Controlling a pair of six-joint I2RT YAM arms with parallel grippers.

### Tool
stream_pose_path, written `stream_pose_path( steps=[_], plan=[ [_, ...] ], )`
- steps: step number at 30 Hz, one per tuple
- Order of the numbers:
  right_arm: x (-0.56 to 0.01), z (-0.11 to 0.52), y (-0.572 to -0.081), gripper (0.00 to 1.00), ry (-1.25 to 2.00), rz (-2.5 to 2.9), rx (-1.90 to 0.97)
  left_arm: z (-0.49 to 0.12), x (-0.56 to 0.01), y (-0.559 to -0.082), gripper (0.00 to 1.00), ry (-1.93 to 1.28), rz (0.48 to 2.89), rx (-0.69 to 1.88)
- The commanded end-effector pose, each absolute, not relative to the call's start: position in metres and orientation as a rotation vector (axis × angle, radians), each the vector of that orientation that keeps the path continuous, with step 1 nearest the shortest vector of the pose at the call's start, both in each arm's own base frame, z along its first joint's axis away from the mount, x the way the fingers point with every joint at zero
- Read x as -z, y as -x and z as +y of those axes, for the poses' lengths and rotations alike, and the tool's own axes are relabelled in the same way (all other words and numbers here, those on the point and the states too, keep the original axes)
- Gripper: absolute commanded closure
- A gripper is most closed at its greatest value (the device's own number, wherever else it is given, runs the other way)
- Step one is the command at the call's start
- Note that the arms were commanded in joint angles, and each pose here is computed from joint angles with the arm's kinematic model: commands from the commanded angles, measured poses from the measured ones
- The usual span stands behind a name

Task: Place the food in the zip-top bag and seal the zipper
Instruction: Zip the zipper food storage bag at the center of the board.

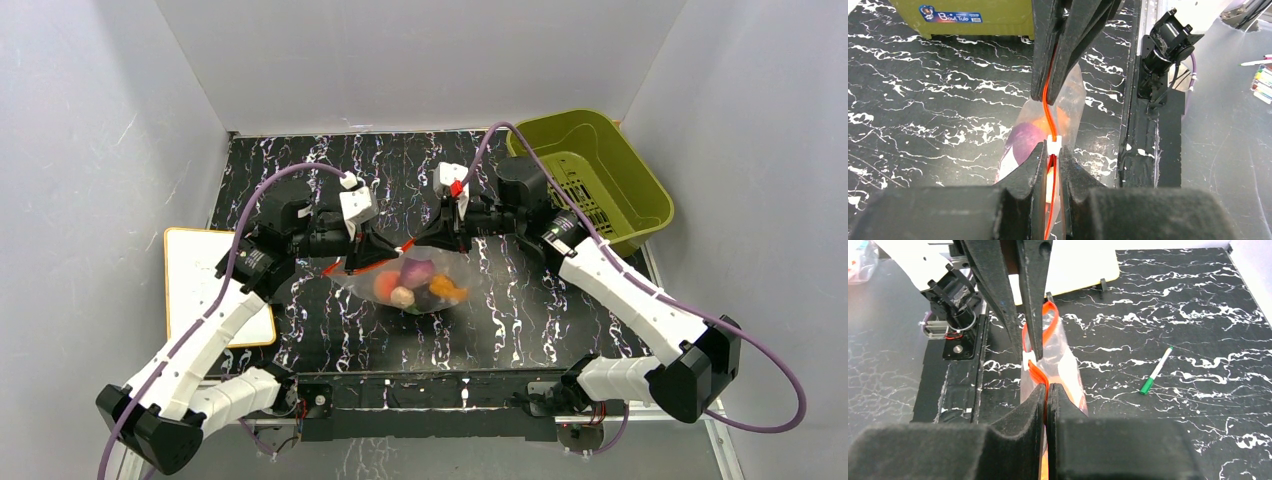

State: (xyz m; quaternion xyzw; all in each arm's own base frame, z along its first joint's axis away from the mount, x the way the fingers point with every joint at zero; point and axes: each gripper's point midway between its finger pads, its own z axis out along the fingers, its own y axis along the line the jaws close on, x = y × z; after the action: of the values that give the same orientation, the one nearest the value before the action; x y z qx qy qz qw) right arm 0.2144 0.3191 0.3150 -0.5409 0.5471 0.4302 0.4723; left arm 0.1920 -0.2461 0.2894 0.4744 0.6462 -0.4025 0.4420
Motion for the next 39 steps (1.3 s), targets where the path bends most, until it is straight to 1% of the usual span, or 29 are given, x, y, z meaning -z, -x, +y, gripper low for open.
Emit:
stream_pose_path(
  steps=[1, 10, 16, 26, 33, 39],
  plan=[
    [-0.354, 0.303, -0.243, 1.0, 1.189, 1.305, -0.865, -0.236, -0.297, -0.175, 1.0, -1.197, 1.596, 0.99],
    [-0.37, 0.275, -0.266, 1.0, 1.063, 1.336, -0.779, -0.224, -0.296, -0.163, 1.0, -1.217, 1.64, 0.953],
    [-0.369, 0.248, -0.289, 1.0, 0.927, 1.421, -0.651, -0.214, -0.297, -0.153, 1.0, -1.217, 1.666, 0.93],
    [-0.349, 0.209, -0.314, 1.0, 0.741, 1.59, -0.512, -0.204, -0.291, -0.139, 1.0, -1.196, 1.721, 0.934],
    [-0.348, 0.18, -0.315, 1.0, 0.594, 1.626, -0.445, -0.201, -0.284, -0.131, 1.0, -1.198, 1.762, 0.953],
    [-0.351, 0.175, -0.311, 1.0, 0.549, 1.596, -0.466, -0.199, -0.276, -0.129, 1.0, -1.196, 1.793, 0.954]
  ],
)
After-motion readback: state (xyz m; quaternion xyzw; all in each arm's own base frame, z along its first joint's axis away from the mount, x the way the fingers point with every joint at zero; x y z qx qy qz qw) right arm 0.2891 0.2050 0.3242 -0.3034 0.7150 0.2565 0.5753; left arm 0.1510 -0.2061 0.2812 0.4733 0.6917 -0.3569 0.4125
